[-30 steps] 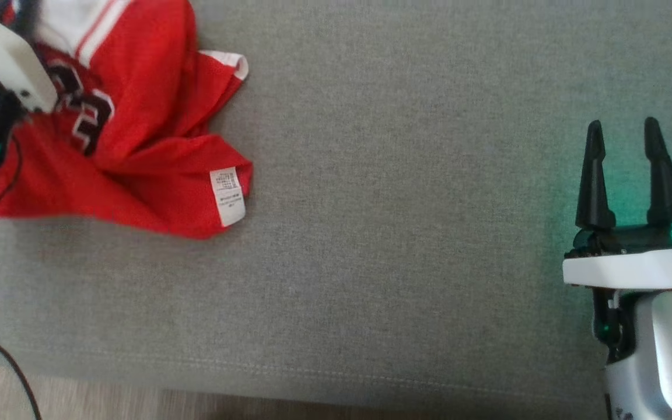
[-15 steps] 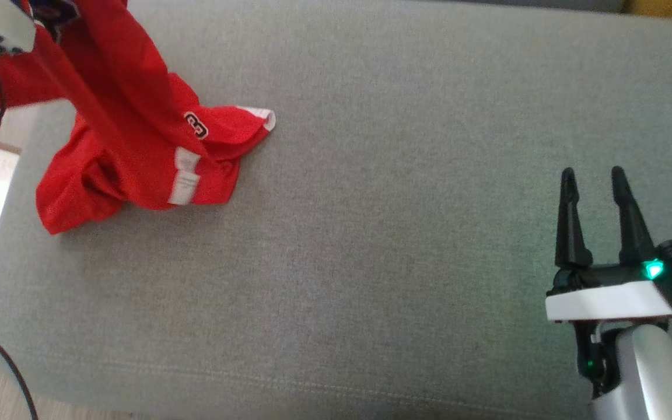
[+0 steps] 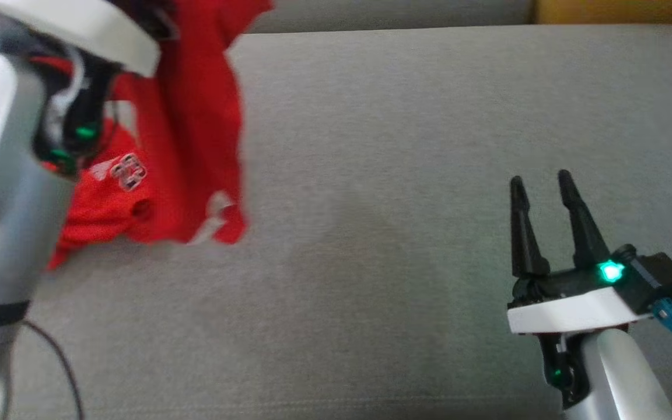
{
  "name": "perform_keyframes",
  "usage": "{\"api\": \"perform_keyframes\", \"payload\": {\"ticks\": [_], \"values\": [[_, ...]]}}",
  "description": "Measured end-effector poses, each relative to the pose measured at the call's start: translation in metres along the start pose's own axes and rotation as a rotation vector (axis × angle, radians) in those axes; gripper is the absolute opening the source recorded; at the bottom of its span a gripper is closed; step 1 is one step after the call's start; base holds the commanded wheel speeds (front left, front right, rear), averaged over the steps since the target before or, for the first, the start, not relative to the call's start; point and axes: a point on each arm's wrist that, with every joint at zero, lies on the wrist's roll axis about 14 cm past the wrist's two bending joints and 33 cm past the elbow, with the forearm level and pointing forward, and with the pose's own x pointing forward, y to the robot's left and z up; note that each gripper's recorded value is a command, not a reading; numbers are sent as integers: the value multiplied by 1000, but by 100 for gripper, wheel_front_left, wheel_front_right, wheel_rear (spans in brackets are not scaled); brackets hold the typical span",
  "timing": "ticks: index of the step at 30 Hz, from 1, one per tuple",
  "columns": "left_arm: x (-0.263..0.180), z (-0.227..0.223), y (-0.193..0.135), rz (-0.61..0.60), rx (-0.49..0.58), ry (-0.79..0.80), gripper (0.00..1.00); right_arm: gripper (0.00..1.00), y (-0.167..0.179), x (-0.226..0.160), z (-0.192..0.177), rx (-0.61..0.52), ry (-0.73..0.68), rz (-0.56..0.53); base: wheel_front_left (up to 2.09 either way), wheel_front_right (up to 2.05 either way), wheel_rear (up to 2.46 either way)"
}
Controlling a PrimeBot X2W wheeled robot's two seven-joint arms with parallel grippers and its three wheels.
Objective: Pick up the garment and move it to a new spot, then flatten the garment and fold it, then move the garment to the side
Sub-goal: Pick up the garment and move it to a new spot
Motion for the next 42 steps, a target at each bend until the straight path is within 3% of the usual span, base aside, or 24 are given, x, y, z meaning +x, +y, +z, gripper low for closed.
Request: {"api": "perform_keyframes", "payload": {"ticks": [8, 13, 15, 19, 26, 28, 33, 42], "values": [[36, 0, -112, -199, -187, -52, 0, 100, -25, -22, 18, -4, -42, -86, 0, 0, 0], [59, 2, -158, -264, -288, -86, 0, 100, -44, -35, 25, -8, -55, -154, 0, 0, 0], [68, -5, -167, -270, -324, -83, 0, 100, -52, -39, 26, -9, -56, -181, 0, 0, 0], [83, -71, -167, -229, -331, 46, 0, 100, -65, -41, 25, -8, -52, -220, 0, 0, 0], [69, -208, -142, -150, -222, 358, 0, 100, -78, -45, 22, -10, -38, -265, 0, 0, 0], [61, -236, -134, -128, -192, 414, 100, 100, -82, -47, 19, -13, -25, -279, 0, 0, 0], [55, -255, -128, -123, -188, 436, 100, 100, -88, -47, 15, -17, -13, -296, 0, 0, 0], [57, -207, -85, -89, -150, 312, 100, 100, -76, -25, 5, -25, -1, -228, 0, 0, 0]]}}
